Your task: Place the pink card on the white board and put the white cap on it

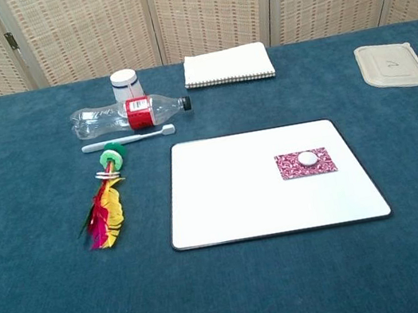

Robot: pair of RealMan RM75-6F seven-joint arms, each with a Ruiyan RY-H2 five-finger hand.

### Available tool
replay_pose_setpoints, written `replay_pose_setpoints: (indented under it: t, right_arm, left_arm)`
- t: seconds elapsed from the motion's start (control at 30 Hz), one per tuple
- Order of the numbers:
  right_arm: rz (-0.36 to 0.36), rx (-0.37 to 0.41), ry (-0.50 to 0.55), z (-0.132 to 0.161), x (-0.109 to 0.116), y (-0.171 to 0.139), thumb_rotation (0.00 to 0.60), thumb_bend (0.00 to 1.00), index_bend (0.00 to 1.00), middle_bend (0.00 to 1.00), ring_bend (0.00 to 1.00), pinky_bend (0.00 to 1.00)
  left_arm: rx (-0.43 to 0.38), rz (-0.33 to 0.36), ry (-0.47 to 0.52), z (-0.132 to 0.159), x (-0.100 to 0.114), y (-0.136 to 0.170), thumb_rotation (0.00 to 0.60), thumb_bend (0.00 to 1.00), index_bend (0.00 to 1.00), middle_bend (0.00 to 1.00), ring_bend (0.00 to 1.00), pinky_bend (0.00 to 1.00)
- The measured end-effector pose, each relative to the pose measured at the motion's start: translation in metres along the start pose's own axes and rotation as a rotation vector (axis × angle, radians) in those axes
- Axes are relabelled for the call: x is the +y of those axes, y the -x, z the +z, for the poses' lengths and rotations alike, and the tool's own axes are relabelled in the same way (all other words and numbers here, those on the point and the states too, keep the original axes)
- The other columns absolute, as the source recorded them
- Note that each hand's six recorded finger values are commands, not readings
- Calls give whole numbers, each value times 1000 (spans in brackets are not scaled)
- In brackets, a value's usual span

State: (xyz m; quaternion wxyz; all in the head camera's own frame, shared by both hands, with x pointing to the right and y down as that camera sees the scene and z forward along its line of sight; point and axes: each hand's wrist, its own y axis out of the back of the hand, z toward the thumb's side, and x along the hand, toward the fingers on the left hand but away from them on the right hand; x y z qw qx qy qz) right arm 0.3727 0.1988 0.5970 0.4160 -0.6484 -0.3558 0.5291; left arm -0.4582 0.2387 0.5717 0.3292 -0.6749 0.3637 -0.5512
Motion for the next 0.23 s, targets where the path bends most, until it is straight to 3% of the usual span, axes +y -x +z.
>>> replay_pose_setpoints:
  t: [0.23]
  right_arm:
    - [-4,38,23,1,9,-17,600,187,91,6,0,0]
  left_arm:
    - [2,14,-21,4,1,3,600,255,88,31,18,182]
